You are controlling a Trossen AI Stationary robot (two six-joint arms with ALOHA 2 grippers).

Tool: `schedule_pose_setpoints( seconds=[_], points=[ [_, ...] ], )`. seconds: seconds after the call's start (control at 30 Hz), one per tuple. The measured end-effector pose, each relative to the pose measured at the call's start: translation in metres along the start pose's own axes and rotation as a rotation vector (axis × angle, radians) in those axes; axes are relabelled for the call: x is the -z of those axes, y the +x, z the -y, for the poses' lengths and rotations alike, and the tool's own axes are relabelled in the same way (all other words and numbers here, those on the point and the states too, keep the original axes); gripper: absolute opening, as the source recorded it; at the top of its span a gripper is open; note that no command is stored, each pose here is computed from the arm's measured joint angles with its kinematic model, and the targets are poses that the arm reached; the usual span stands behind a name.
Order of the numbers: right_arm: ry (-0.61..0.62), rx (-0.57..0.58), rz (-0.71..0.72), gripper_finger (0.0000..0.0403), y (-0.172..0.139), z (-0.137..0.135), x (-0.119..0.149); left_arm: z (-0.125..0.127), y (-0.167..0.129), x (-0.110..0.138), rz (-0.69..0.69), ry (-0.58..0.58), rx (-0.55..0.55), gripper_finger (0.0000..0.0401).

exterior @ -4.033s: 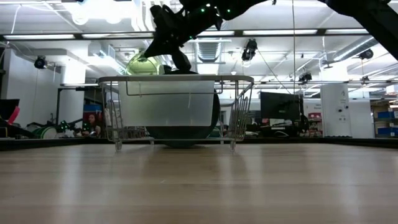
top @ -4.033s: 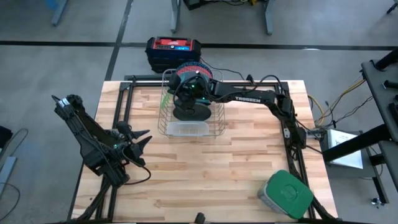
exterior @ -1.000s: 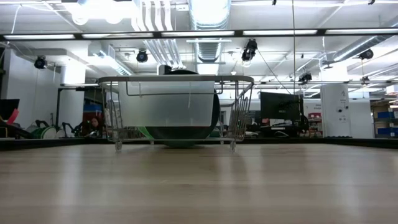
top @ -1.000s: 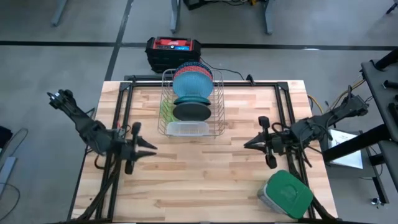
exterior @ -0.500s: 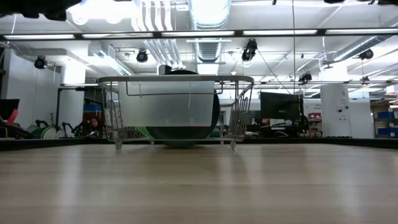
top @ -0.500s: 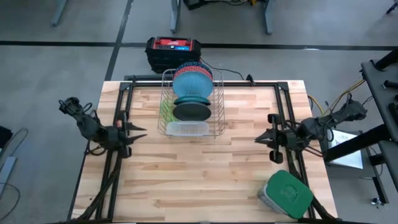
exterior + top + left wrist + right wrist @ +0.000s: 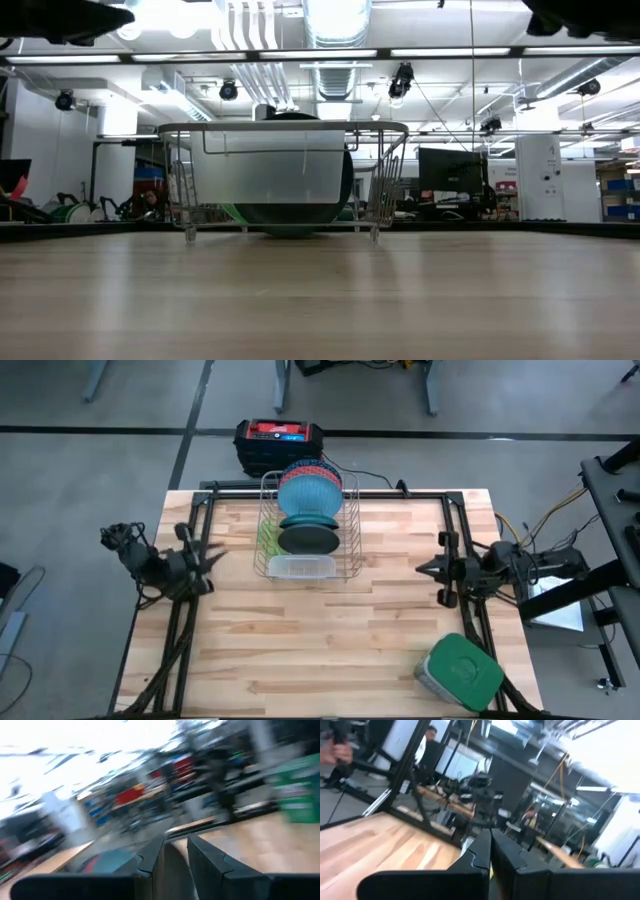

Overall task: Sort dishes
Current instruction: Return to Home Position

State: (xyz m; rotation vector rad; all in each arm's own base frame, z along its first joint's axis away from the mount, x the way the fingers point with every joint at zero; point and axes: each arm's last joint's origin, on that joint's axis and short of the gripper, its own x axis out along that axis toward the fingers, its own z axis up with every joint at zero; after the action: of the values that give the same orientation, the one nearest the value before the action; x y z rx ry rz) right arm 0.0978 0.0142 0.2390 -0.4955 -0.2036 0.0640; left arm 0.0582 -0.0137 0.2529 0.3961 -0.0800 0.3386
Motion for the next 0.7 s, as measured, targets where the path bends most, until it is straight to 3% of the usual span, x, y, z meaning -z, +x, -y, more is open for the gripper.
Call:
schedule_pose_setpoints(
  seconds=[0.17,0.4,0.5,0.6,0.7],
  points=[
    [0.071,-0.001,-0.013,0.0000,-0.016,-0.003,0.008,-0.011,0.000,-0.002,-0.092,-0.006,-0.234,0.0076],
    [0.114,-0.030,-0.082,0.0000,-0.015,-0.017,0.031,-0.020,0.001,-0.004,-0.123,0.001,-0.380,0.0076],
    [0.124,-0.031,-0.123,0.0000,-0.015,-0.024,0.044,-0.021,0.004,-0.002,-0.107,-0.003,-0.394,0.0076],
    [0.121,-0.020,-0.126,0.0000,-0.014,-0.028,0.053,-0.015,0.008,0.007,-0.087,-0.020,-0.389,0.0076],
    [0.116,-0.027,-0.140,0.0000,-0.014,-0.031,0.058,-0.011,0.012,0.024,-0.153,-0.011,-0.501,0.0076]
  ],
)
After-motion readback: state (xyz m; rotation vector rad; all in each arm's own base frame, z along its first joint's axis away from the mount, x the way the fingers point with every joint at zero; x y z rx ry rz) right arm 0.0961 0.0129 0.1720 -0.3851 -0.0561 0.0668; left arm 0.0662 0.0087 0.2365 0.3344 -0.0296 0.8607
